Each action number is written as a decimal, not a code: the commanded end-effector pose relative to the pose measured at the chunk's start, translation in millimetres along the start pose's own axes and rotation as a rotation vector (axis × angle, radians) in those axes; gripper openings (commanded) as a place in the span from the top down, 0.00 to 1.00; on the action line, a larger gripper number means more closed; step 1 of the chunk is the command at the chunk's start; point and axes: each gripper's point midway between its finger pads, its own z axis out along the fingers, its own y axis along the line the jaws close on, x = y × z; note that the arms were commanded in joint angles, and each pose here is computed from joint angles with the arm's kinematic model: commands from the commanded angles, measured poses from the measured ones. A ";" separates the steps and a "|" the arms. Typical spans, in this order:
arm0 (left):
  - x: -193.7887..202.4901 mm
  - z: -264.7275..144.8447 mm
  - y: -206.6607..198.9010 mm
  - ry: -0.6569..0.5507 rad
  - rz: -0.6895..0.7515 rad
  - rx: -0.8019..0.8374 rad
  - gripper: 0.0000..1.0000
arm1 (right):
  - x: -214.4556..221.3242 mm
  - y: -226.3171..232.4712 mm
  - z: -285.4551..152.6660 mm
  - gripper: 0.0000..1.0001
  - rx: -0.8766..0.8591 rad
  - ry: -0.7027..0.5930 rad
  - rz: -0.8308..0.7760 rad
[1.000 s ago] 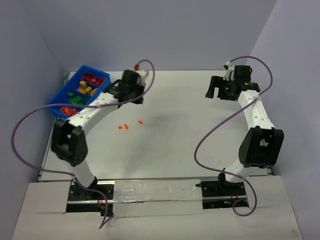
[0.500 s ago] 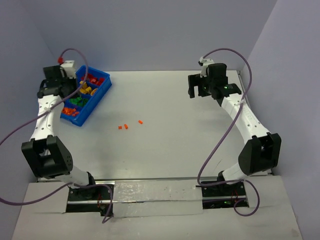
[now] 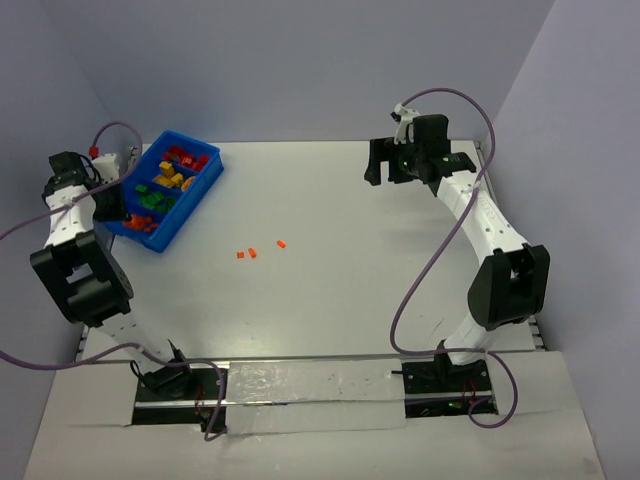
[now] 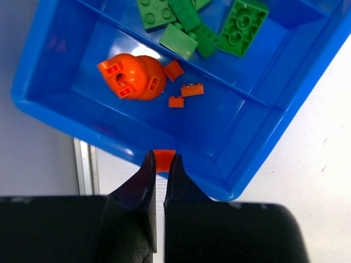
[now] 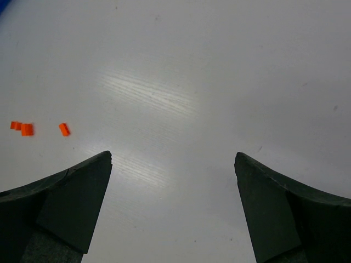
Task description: Sort the legos into containers by color
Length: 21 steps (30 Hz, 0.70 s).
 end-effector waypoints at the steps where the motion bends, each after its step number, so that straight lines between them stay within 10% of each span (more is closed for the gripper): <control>1: -18.8 3.9 3.6 -0.032 0.048 0.011 1.00 | -10.1 7.2 -5.9 0.00 -0.021 -0.029 -0.017; 10: -27.2 20.3 4.1 -0.031 0.042 0.022 0.88 | 0.1 8.4 0.3 0.00 -0.041 0.002 -0.016; 21: -32.7 26.4 -1.6 -0.030 0.082 0.006 0.46 | 5.5 9.0 4.7 0.00 -0.053 0.030 -0.010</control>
